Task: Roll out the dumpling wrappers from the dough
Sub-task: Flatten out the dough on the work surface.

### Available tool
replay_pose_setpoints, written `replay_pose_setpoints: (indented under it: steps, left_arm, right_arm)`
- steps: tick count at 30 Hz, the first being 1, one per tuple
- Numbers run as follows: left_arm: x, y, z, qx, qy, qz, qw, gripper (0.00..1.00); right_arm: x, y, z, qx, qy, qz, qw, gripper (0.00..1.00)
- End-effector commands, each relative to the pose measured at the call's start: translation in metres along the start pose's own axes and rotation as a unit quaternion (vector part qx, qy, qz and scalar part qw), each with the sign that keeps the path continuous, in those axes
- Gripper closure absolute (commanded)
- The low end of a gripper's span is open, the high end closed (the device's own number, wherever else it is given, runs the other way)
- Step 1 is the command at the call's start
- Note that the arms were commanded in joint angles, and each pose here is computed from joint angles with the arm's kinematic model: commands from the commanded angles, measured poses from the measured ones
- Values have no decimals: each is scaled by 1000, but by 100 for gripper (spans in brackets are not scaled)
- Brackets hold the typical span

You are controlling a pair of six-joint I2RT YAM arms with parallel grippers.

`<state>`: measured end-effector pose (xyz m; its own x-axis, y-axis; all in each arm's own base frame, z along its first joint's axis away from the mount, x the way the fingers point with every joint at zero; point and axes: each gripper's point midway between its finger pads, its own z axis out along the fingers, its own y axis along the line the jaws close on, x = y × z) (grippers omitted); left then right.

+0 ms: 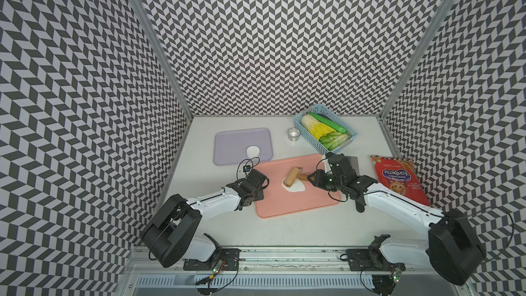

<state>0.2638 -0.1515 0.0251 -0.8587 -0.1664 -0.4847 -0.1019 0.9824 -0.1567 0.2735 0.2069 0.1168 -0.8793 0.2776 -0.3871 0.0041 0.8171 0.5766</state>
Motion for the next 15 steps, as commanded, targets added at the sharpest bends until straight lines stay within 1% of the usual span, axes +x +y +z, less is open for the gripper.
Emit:
replay_pose_setpoints:
  steps: [1,3,5,8,10,15]
  left_arm:
    - [16,2,1,-6,29,36,999,100]
    - [15,1,0,-4,28,36,999,100]
    - [15,1,0,-4,28,36,999,100]
    - [15,0,0,-2,28,35,999,100]
    - [15,-1,0,0,29,35,999,100]
    - [16,0,0,-2,30,36,999,100]
  right_arm:
    - [47,-61,-24,126,79,-1,989,100]
    - [53,-63,-30,125,83,-2,989,100]
    - [61,-71,-28,126,86,1,988,100]
    - [77,-83,-13,130,110,20,985,100]
    - [87,-96,-2,150,130,24,980,100]
    - [89,-114,15,180,128,25,975,100]
